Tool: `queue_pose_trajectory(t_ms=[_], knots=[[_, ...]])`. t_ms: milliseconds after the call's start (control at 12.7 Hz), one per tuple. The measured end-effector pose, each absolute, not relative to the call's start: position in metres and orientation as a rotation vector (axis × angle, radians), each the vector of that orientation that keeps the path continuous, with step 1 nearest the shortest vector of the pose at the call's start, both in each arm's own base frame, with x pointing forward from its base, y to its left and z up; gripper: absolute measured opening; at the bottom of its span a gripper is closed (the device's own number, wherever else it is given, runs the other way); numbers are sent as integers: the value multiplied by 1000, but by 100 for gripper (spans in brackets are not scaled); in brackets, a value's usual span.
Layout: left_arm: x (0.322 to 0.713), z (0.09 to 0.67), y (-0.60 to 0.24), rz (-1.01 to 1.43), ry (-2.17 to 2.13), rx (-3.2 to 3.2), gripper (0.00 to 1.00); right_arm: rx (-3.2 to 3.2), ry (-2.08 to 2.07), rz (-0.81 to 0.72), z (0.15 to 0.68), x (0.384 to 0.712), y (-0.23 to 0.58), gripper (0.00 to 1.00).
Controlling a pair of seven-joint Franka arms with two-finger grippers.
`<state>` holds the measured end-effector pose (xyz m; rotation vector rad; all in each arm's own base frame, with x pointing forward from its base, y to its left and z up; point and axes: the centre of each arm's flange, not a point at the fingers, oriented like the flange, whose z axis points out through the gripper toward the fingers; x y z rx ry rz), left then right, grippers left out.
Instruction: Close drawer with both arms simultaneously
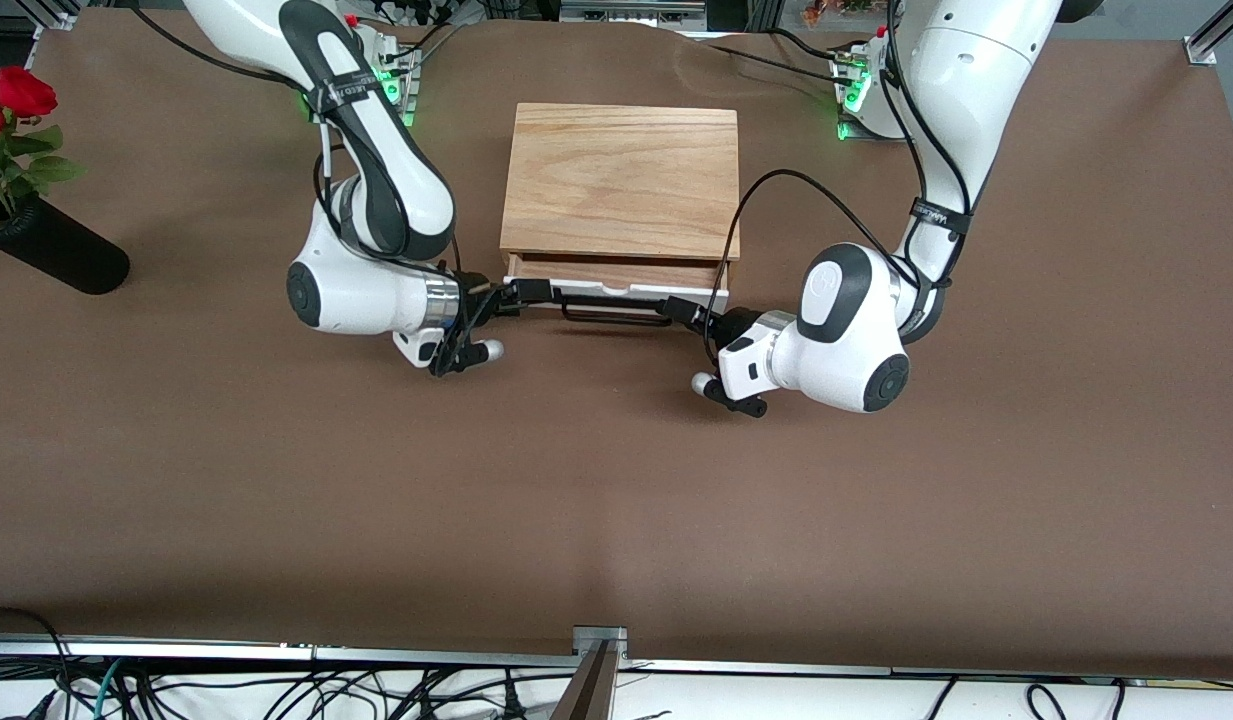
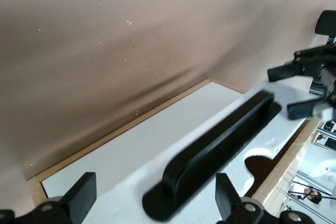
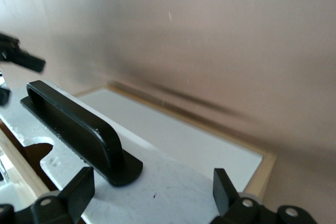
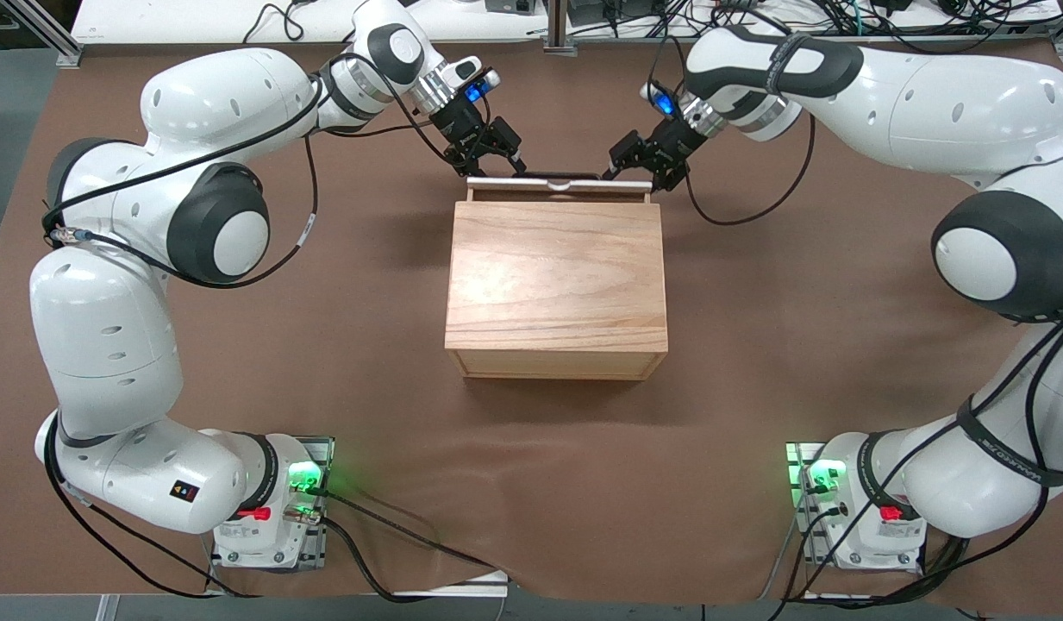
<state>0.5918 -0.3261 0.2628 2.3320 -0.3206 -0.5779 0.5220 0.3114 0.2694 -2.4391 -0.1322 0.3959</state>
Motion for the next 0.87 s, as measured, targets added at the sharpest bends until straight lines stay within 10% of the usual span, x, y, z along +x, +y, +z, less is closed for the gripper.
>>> queue_pose_trajectory(t_ms=[868], knots=[[557,240,-323,-852,-357,2242,100,-2492,-167,407,269,506,290,100]])
